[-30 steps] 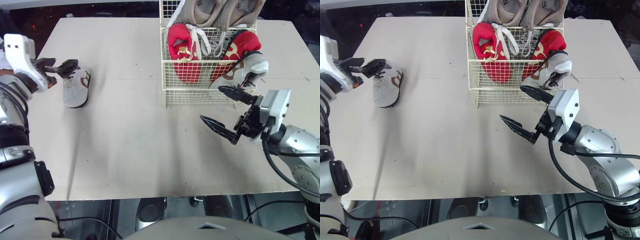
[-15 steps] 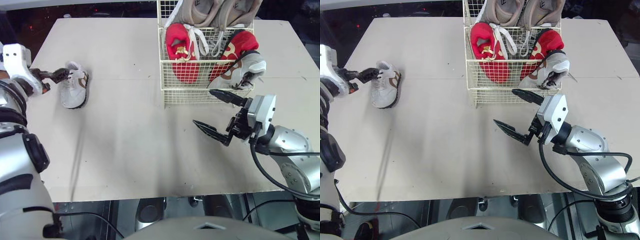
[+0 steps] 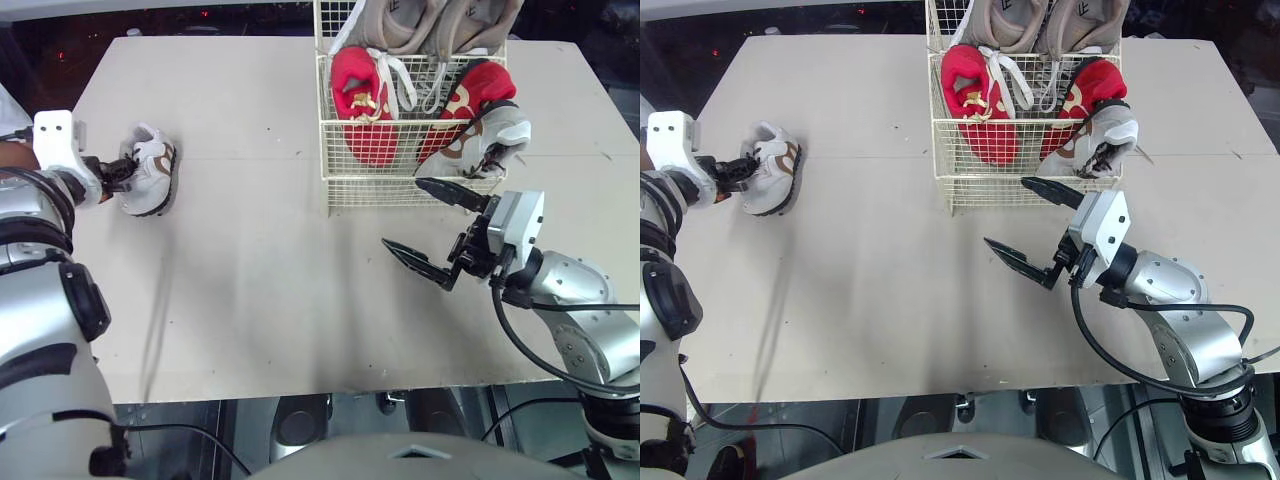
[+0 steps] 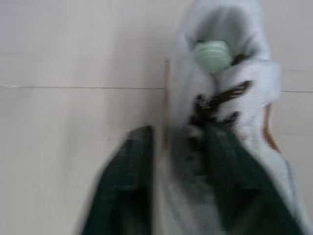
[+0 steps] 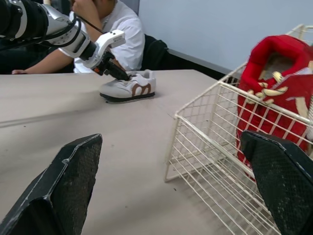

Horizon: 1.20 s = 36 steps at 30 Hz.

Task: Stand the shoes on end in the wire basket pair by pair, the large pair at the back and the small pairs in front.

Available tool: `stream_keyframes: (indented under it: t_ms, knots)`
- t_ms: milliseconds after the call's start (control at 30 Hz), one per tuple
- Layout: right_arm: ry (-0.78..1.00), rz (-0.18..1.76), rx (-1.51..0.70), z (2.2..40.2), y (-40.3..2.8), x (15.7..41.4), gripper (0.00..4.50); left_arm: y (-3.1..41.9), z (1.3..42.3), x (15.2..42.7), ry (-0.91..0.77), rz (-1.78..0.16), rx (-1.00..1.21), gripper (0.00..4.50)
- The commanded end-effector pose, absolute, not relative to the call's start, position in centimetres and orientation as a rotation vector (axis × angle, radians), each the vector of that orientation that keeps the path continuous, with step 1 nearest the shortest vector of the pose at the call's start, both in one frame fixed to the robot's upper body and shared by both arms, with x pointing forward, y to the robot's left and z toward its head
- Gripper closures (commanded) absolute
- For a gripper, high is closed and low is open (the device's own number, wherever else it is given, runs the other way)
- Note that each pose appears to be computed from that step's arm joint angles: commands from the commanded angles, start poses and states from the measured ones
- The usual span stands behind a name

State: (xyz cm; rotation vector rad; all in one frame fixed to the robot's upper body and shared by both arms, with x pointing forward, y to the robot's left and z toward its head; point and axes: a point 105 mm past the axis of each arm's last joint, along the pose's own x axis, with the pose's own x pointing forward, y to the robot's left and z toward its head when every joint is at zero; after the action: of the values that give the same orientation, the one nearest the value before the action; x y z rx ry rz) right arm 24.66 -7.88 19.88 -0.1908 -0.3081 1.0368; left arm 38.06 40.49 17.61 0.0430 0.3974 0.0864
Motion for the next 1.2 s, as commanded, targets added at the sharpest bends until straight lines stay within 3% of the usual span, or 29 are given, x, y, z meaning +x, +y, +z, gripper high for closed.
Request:
stream_keyframes:
  t_ms: [33,267,467,667,767,900,1200]
  knots:
    - [-0.367,1.030,-0.211,20.9,-7.9,24.4,0.00,41.0,17.5,37.7,0.414,0.097,0.066,4.47]
    - [-0.373,1.034,-0.205,21.0,-7.9,24.5,0.00,41.6,18.5,37.6,0.325,0.111,0.100,4.47]
    - [-0.377,1.062,-0.152,21.6,-7.8,24.4,0.00,40.9,22.6,37.8,0.052,0.014,0.111,4.47]
    - [-0.381,1.100,-0.080,22.5,-7.5,24.7,0.00,38.8,28.6,36.3,-0.361,-0.063,0.134,4.47]
    - [-0.392,1.106,-0.035,23.5,-7.4,25.2,0.00,35.4,31.7,34.5,-0.583,-0.100,0.114,4.47]
    - [-0.394,1.097,0.046,24.9,-7.2,25.9,0.00,29.5,33.4,32.3,-0.730,-0.213,0.094,4.47]
    - [-0.346,1.057,0.301,28.6,-6.0,27.5,0.00,16.1,34.8,29.2,-0.858,-0.548,0.094,4.47]
